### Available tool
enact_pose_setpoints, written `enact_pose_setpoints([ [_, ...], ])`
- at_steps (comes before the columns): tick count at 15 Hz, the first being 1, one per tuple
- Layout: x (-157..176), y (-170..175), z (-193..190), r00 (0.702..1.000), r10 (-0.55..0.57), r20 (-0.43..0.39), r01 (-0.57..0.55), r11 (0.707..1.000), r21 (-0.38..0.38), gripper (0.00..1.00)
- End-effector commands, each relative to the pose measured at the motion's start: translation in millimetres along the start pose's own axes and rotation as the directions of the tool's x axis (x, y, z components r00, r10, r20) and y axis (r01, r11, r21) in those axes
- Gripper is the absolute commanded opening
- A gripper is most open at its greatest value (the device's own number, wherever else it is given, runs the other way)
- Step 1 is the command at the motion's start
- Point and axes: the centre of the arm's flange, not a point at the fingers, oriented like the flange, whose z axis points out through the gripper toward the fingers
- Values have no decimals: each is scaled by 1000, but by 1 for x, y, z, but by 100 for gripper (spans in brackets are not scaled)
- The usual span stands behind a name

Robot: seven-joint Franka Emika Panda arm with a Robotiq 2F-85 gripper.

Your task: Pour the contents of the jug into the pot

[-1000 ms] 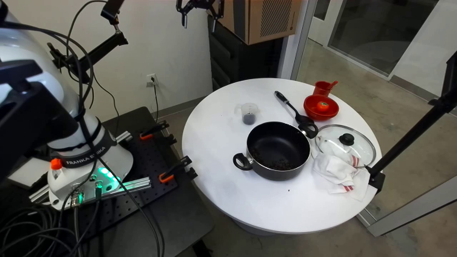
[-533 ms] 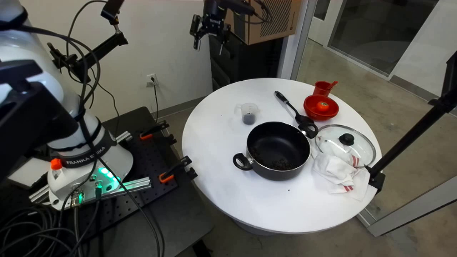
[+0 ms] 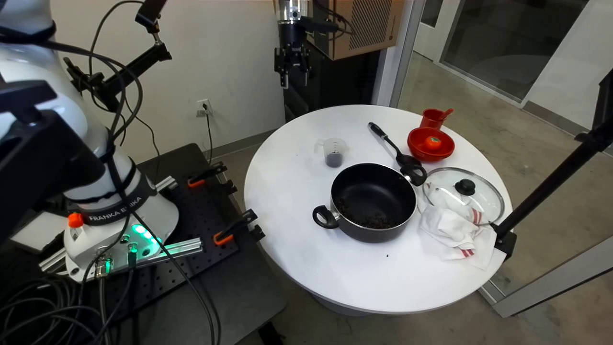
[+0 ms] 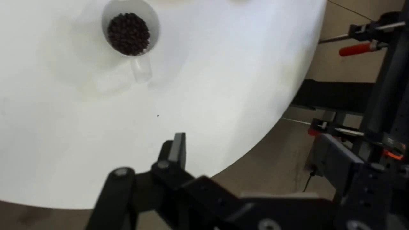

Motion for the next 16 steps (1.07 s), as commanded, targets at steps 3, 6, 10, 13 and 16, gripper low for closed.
enact_pose_setpoints([
  [3,8,6,-4,1000,-20,-5,20,999,-41,100],
  [6,6,5,-2,1000,-16,-6,15,999,-37,100],
  [10,12,10,39,998,-50,-47,49,999,-22,100],
  [13,8,29,63,993,-113,-42,108,989,-102,100],
  [16,-5,48,86,984,-177,14,177,972,-152,100],
])
